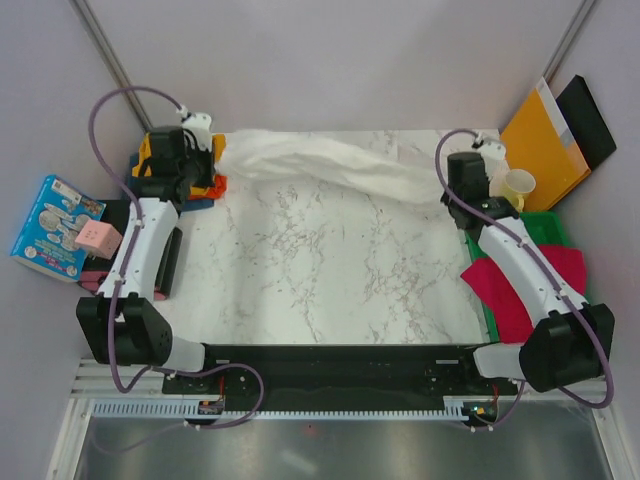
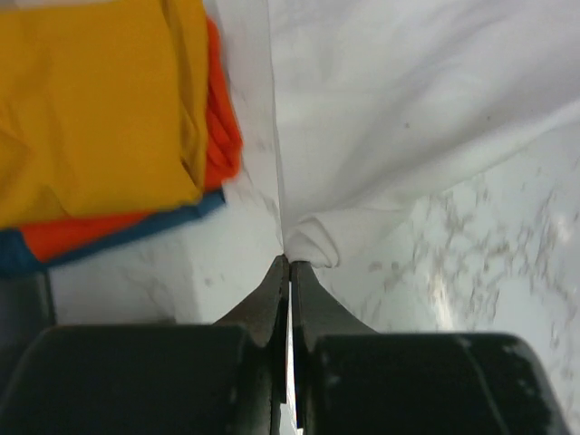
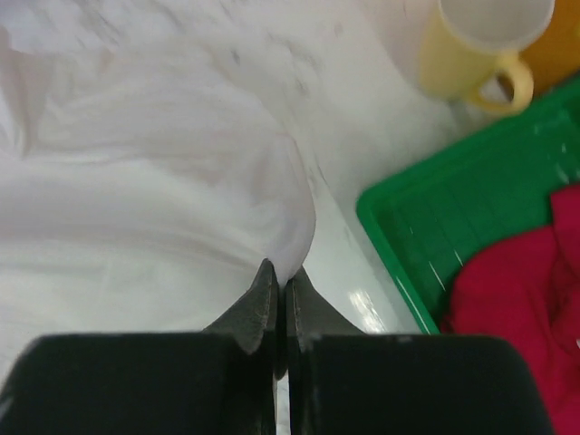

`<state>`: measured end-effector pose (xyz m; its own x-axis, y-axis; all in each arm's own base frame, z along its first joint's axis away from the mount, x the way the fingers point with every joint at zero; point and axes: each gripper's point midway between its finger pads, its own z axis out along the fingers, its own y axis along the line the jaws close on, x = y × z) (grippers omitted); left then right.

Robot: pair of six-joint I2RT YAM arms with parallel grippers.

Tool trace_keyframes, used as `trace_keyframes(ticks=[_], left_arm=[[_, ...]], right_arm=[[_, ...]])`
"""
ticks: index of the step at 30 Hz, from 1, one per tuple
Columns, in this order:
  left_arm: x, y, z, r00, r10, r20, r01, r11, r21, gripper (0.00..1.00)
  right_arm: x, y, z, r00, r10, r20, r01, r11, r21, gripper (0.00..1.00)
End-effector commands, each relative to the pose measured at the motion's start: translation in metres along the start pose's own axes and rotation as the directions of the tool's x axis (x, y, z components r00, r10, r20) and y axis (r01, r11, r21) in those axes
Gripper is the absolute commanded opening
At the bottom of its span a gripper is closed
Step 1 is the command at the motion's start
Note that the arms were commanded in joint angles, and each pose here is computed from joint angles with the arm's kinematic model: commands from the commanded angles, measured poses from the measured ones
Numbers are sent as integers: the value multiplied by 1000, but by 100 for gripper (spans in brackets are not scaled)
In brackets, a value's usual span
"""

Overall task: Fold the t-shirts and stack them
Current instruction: Flatten the tshirt out

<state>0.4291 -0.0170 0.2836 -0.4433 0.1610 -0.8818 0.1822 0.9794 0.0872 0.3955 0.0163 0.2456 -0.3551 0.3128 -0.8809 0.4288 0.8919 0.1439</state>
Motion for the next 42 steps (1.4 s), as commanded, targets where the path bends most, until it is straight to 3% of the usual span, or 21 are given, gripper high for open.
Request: trace_keyframes(ticks=[1, 2, 7, 8, 10, 11, 12, 13, 15, 19, 22, 26, 42], left_arm=[[100, -13, 9, 983, 15, -182, -8, 999, 39, 2], [127, -18, 2, 974, 20, -224, -9, 999, 48, 2], [174, -37, -21, 952, 54, -301, -15, 991, 130, 2], [178, -41, -24, 949, 60, -311, -13, 988, 151, 2], [182, -44, -29, 941, 64, -333, -6, 985, 172, 29], [182, -45, -30, 941, 62, -333, -4, 985, 173, 42], [179, -44, -31, 945, 60, -323, -5, 986, 169, 69], [174, -44, -31, 947, 50, -316, 3, 986, 164, 78], [166, -44, -31, 952, 37, -304, 13, 987, 160, 87], [140, -45, -30, 967, 2, -256, 42, 985, 165, 90], [131, -50, -26, 968, -26, -250, 74, 980, 184, 87], [135, -58, -21, 958, -66, -277, 128, 969, 210, 82], [160, -59, -19, 938, -96, -333, 164, 969, 183, 78]], right_arm=[[92, -43, -5, 989, -18, -148, 27, 998, 60, 0], [95, -49, -13, 991, 9, -137, -1, 998, 56, 0], [136, -77, -31, 980, 20, -198, -3, 996, 84, 0], [137, -78, -35, 980, 30, -197, -15, 997, 77, 6], [141, -80, -38, 978, 24, -207, -9, 997, 75, 27], [140, -81, -39, 979, 25, -203, -10, 997, 74, 48], [138, -81, -38, 980, 26, -196, -11, 997, 74, 55], [134, -78, -38, 982, 22, -190, -10, 998, 67, 61], [131, -73, -36, 980, 14, -198, -2, 998, 59, 69], [115, -62, -31, 983, 5, -185, 3, 999, 41, 73], [118, -43, -25, 976, -33, -215, 25, 999, -42, 66], [146, -24, -12, 945, -121, -303, 93, 990, -105, 61], [150, 54, 44, 929, -241, -281, 195, 964, -182, 63]])
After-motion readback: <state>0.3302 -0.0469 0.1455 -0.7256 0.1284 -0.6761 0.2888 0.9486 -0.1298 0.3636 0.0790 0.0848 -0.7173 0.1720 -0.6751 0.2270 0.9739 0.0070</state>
